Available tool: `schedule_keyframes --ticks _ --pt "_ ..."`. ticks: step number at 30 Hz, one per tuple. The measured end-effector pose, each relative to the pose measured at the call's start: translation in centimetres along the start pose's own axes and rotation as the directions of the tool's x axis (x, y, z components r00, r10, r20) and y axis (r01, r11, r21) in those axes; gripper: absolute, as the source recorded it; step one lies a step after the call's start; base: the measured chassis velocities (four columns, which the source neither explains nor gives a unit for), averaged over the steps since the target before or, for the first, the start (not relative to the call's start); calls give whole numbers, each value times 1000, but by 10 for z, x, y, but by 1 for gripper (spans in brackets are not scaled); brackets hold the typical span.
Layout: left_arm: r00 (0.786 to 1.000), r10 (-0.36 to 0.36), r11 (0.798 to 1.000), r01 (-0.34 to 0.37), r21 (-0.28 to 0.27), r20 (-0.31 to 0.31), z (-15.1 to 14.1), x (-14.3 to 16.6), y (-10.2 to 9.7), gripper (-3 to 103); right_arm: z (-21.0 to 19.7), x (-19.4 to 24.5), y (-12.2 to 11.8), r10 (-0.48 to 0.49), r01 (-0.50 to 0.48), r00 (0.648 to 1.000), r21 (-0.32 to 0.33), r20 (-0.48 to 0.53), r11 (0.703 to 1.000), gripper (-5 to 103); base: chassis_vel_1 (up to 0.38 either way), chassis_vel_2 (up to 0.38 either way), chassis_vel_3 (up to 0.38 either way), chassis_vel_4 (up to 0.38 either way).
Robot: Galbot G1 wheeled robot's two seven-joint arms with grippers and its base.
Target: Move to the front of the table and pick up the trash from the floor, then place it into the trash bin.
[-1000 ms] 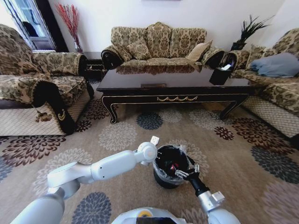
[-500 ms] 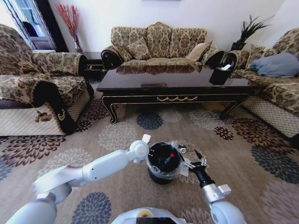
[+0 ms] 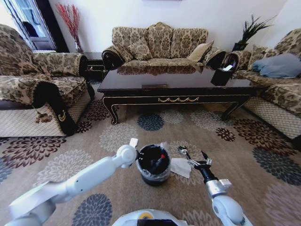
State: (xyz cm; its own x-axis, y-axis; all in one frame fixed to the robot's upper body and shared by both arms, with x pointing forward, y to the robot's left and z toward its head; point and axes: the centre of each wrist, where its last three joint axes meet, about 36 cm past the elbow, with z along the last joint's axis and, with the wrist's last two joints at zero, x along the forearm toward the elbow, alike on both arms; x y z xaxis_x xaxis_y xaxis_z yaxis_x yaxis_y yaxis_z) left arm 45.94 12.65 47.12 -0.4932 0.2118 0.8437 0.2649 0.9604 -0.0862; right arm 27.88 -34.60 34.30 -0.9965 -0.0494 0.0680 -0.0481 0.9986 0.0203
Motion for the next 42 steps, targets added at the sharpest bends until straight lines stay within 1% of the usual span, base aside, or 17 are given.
schedule_keyframes --ticks 2,4,6,7,10,11,15,17,20,21,24,26,29,36,39,42 --pt "1000 -14 1000 14 17 -2 6 1 10 2 6 -4 -8 12 -11 1000 14 -16 1000 100 0 0 0 0" --pt "1000 -13 1000 13 25 -2 7 2 13 2 8 -6 -11 14 -14 1000 18 -20 1000 100 0 0 0 0" --pt "1000 -19 999 19 50 -2 11 5 24 2 15 -13 -20 22 -21 999 36 -36 999 100 0 0 0 0" --pt "1000 -19 999 19 50 -2 11 5 24 2 15 -13 -20 22 -21 999 36 -36 999 100 0 0 0 0" --pt "998 -55 996 55 69 0 20 11 47 2 28 -22 -36 33 -28 997 65 -69 997 100 0 0 0 0" --pt "998 -55 996 55 69 0 20 11 47 2 28 -22 -36 33 -28 997 65 -69 997 100 0 0 0 0" --pt "997 -76 993 75 95 3 26 18 64 2 48 -31 -54 47 -37 992 86 -117 996 100 0 0 0 0" --pt "997 -78 992 78 97 5 27 19 66 2 52 -32 -57 49 -37 991 90 -127 995 100 0 0 0 0" --pt "995 -98 990 97 107 10 32 24 77 2 70 -39 -77 51 -30 984 121 -173 992 100 0 0 0 0" --pt "995 -98 990 97 107 10 32 24 77 2 70 -39 -77 51 -30 984 121 -173 992 100 0 0 0 0" --pt "994 -105 986 102 135 16 36 31 86 2 81 -46 -87 32 -5 977 129 -211 992 100 0 0 0 0" --pt "994 -109 984 106 140 17 37 33 88 2 85 -47 -88 21 8 975 129 -222 992 100 0 0 0 0" --pt "992 -123 981 120 150 13 45 37 96 2 96 -52 -90 -20 58 965 137 -263 989 100 0 0 0 0" --pt "991 -130 980 129 154 2 54 39 100 2 114 -62 -89 -56 108 948 151 -313 983 100 0 0 0 0" --pt "990 -138 978 137 156 -5 60 40 103 2 129 -66 -92 -82 147 936 167 -342 975 100 0 0 0 0" --pt "990 -141 977 140 158 -8 63 42 105 2 140 -69 -94 -92 165 928 177 -361 970 100 0 0 0 0"
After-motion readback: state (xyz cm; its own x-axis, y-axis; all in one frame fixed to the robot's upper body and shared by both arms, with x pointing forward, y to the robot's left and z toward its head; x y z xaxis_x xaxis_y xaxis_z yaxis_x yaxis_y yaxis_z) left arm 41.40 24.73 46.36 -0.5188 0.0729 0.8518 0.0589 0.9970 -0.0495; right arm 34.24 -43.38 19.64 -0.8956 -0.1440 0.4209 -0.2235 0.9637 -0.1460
